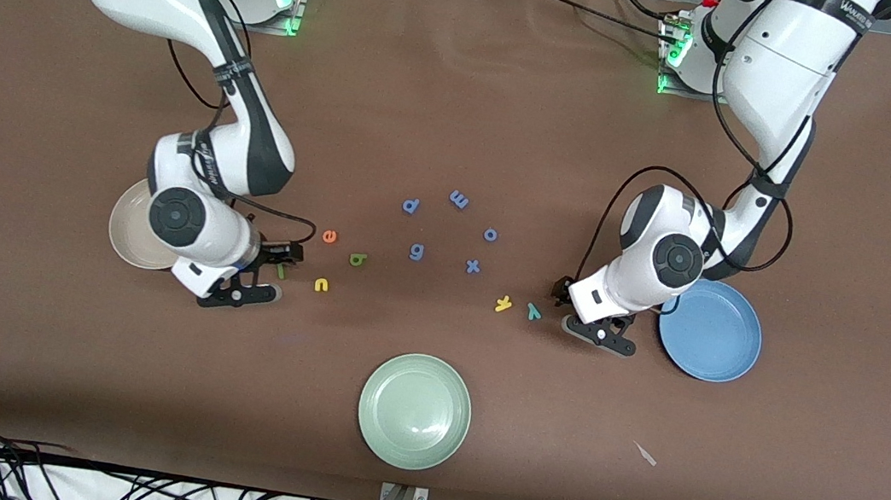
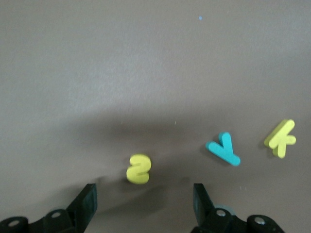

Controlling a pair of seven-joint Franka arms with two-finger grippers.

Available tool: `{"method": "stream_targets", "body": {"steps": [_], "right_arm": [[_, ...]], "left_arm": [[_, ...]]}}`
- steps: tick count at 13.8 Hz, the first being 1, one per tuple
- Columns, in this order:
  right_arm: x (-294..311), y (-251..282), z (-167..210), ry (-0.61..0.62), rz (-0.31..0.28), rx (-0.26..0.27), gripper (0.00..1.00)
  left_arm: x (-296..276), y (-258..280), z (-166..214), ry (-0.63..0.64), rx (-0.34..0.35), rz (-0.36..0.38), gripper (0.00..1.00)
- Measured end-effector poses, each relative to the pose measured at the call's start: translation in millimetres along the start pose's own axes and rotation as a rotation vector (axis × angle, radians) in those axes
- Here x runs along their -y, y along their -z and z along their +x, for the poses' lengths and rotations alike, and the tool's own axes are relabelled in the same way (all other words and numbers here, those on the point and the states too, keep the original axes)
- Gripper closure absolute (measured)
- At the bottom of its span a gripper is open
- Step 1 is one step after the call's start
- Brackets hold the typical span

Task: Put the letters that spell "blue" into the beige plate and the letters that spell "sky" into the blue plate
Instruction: 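Reach the right gripper to green l while the left gripper reaches yellow s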

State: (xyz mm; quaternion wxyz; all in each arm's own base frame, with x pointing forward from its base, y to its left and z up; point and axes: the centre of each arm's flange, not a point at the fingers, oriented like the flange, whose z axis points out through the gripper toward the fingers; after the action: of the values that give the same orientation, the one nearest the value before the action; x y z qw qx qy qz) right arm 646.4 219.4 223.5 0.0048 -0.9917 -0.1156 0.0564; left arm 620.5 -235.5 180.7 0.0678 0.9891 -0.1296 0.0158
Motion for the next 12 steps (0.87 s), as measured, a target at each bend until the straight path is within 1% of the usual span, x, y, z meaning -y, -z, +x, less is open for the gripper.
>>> {"method": "stream_targets", "body": {"steps": [3, 4, 6, 7, 8, 9, 10, 11, 12], "right_arm": [[0.9, -22.1, -4.9, 0.008, -0.001, -0.066, 0.0], [-1.2, -32.7, -9.5, 0.008, -0.003, -0.078, 0.0], [-3.5, -43.9, -15.5, 0.008, -0.005, -0.081, 0.0], [-3.6, -44.9, -16.2, 0.008, -0.005, -0.08, 0.0], [-3.8, -44.9, -16.3, 0.008, -0.005, -0.08, 0.05], [-4.4, -45.0, -16.2, 0.007, -0.006, -0.08, 0.15], [-4.8, -45.1, -16.3, 0.007, -0.006, -0.08, 0.29], [-5.2, -45.5, -16.5, 0.006, -0.006, -0.079, 0.39], [-5.7, -46.1, -16.9, 0.006, -0.007, -0.078, 0.51]], "left_arm": [[3.7, -14.9, 1.2, 0.002, -0.014, 0.01, 0.12], [5.4, -15.0, 3.8, 0.003, -0.019, 0.014, 0.12], [7.4, -15.5, 7.5, 0.005, -0.024, 0.016, 0.15], [8.0, -15.9, 8.1, 0.004, -0.025, 0.018, 0.21], [8.0, -15.6, 8.7, 0.003, -0.026, 0.019, 0.3], [5.4, -14.6, 9.7, 0.0, -0.029, 0.018, 0.43], [1.5, -14.0, 10.3, -0.006, -0.031, 0.016, 0.53], [-2.8, -13.8, 10.4, -0.012, -0.032, 0.015, 0.63], [-2.9, -14.1, 10.3, -0.012, -0.032, 0.016, 0.63]]}}
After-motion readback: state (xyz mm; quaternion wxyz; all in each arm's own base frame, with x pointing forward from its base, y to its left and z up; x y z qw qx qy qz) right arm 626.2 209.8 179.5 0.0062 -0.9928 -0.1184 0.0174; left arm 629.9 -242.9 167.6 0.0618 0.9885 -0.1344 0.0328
